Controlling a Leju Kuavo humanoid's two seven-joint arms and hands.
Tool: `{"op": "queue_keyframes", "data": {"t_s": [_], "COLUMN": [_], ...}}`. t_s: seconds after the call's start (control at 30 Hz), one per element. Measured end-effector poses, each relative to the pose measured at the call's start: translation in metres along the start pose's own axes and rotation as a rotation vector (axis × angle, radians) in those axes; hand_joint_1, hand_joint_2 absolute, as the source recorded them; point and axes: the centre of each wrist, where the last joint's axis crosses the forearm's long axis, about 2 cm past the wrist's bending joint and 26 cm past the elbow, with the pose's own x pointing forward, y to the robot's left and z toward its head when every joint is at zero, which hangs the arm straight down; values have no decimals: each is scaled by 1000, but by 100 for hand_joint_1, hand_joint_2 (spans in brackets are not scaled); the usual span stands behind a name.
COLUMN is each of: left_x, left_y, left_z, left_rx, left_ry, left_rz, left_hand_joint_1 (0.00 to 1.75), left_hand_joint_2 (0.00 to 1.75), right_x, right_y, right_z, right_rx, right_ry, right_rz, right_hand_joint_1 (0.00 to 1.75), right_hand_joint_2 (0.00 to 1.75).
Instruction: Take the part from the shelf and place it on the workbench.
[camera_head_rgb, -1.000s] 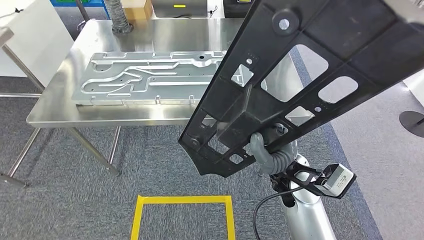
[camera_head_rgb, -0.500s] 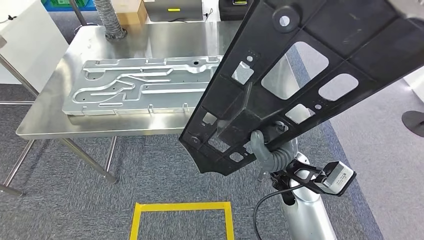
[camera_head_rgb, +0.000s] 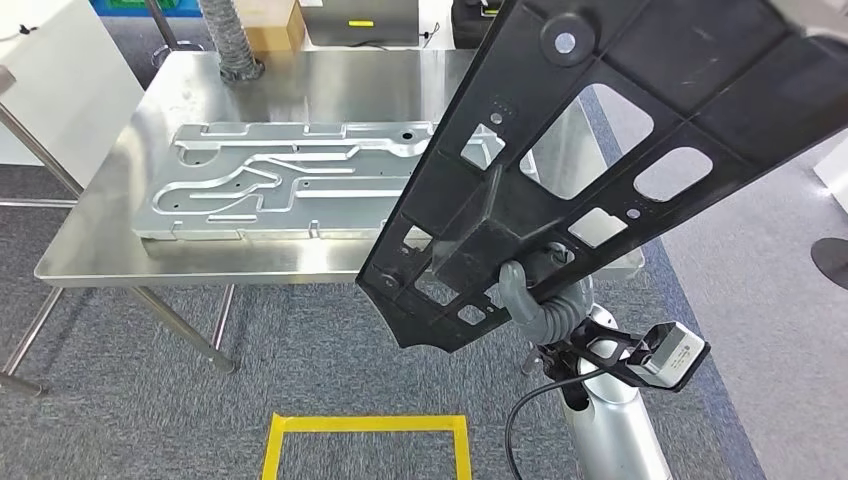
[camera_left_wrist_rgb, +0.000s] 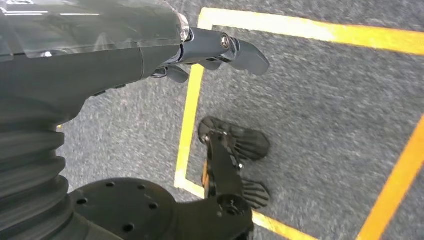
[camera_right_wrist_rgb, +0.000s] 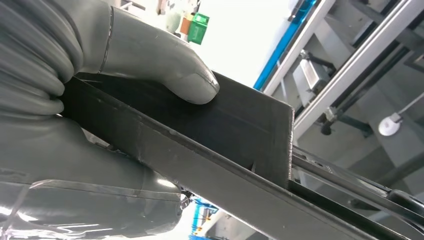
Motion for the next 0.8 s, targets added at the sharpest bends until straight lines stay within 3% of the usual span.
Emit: {"op": "queue_keyframes", "data": {"t_s": [0.8], "left_x": [-2], "left_y": [1], "left_z": [1], "left_rx": [5], "left_ry": [1], "left_rz": [7], "left_hand_joint_1": [0], "left_hand_joint_2": [175], "right_x": [-6], "right_y": [-2], "right_z": [-4], "right_rx": [13], "right_ry": [0], "right_rz": [-17], "right_hand_joint_1": [175], "right_hand_joint_2": [175]}}
